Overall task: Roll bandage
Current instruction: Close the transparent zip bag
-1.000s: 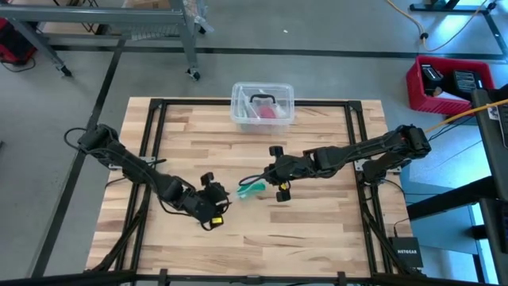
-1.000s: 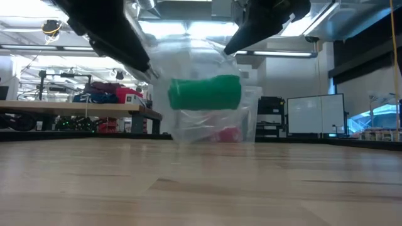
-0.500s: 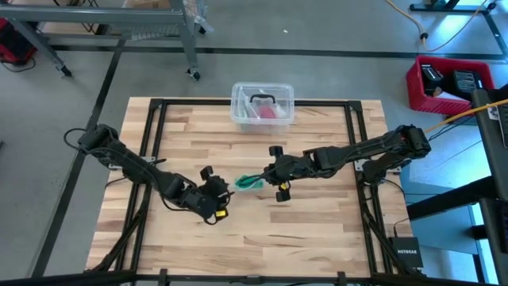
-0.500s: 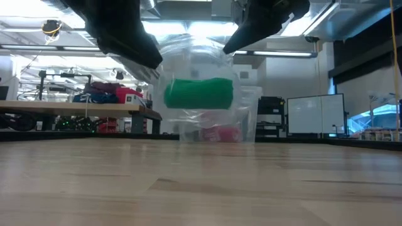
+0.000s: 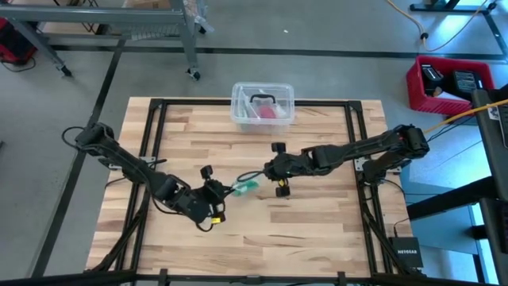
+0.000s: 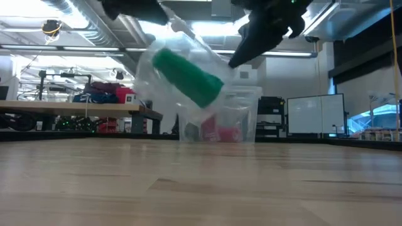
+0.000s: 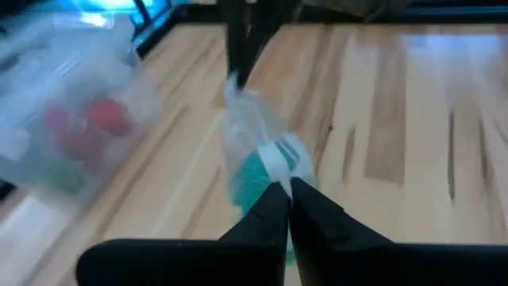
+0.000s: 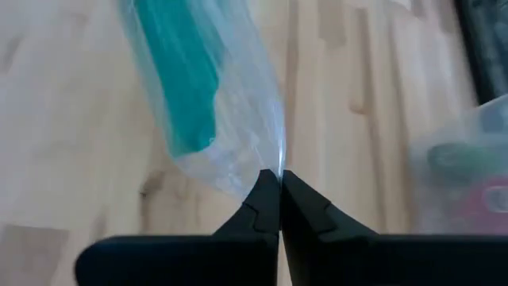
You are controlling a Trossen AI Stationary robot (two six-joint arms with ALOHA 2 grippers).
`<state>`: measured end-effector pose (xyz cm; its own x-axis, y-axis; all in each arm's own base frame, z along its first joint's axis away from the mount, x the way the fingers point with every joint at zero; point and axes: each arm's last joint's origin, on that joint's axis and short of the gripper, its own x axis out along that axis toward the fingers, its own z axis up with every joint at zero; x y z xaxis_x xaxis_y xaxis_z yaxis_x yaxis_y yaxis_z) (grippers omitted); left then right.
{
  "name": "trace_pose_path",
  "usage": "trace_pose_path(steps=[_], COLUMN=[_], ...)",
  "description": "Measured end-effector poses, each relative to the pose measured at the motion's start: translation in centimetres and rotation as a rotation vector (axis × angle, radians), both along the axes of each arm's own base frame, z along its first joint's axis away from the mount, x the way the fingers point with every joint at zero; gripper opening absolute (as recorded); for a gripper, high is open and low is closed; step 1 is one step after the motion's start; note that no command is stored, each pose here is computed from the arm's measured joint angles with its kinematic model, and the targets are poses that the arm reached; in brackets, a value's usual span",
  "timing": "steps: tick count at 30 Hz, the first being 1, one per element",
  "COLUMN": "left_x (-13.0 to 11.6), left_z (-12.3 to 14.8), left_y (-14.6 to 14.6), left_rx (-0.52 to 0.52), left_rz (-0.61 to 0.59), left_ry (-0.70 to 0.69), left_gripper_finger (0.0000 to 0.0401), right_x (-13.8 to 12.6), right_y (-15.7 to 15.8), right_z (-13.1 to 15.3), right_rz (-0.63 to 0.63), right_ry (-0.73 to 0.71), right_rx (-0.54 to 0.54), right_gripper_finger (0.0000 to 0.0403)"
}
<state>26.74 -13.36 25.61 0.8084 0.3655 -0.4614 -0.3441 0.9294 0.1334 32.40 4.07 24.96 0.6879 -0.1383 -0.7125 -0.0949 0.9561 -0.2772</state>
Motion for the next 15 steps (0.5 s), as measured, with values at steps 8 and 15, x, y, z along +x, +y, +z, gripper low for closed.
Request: trace_pose_path(steps=[8,15], left_x=[-0.9,-0.7], left_z=[-1.0,-1.2], left_y=[1.1,1.2], left_rx=[0.035,0.076], left_rz=[0.067,0.05], left_ry=[0.124,0.136], left_gripper_finger=[0.0001,0.0], right_x=[-0.1,0.7], right_y=[1.5,1.1], right_z=[1.3,2.8], right_rz=[0.063,0.069], right_ry=[-0.038,-0.101], right_rx=[-0.023,0.009], right_gripper_finger=[0.0001,0.0001])
